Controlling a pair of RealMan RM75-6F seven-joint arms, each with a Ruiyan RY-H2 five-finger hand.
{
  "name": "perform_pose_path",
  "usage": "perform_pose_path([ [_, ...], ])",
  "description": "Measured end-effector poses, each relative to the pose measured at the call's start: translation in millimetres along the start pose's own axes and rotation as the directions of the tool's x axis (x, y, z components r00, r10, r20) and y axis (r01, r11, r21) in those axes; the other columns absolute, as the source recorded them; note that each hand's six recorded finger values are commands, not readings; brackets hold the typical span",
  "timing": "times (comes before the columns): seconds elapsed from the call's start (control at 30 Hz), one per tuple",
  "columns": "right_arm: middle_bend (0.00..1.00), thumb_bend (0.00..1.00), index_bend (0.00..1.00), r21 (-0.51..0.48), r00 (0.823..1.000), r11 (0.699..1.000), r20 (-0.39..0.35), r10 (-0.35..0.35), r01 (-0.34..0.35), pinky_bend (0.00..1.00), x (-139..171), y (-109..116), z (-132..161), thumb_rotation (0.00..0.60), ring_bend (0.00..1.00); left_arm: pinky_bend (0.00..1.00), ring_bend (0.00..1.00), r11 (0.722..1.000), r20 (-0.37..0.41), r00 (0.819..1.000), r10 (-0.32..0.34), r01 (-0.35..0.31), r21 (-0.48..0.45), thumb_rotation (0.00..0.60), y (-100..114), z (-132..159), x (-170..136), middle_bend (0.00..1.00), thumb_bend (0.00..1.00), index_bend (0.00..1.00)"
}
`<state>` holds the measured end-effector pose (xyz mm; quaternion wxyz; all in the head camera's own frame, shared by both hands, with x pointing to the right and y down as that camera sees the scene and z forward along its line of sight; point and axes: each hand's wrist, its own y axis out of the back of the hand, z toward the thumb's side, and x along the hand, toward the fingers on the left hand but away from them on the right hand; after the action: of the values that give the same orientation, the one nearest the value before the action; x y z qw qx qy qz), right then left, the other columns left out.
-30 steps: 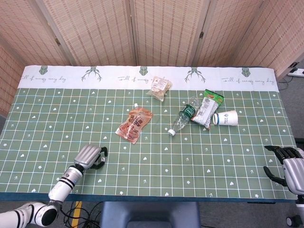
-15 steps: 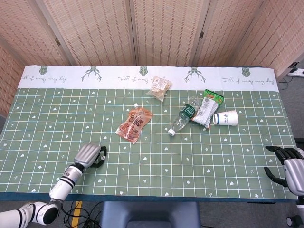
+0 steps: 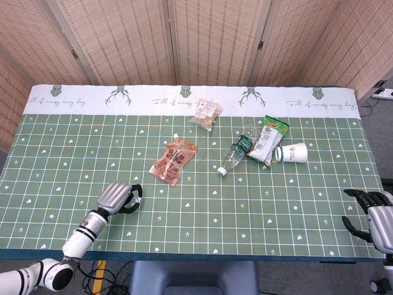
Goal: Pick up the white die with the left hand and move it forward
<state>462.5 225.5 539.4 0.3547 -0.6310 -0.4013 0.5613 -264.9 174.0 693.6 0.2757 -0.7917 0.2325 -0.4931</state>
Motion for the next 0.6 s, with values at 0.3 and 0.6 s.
perform_pose_path([
  [0.3,0.33,0.24,0.28,-0.003,1.000,1.000,0.016,-0.006,0.006,0.27,3,2,-5,0.600,0.35,0.97,0.87,0.964,-0.001,0.973,0.231,-0.229,-0.133,0.600,47,13,19,0.96,0.37,0.01],
  [0.6,0.33,0.24,0.28,-0.005,1.000,1.000,0.022,0.001,-0.001,0.27,3,0,-7,0.600,0.35,0.96,0.81,0.880,-0.050,0.898,0.437,-0.438,-0.184,0.600,82,1,15,0.89,0.27,0.00],
])
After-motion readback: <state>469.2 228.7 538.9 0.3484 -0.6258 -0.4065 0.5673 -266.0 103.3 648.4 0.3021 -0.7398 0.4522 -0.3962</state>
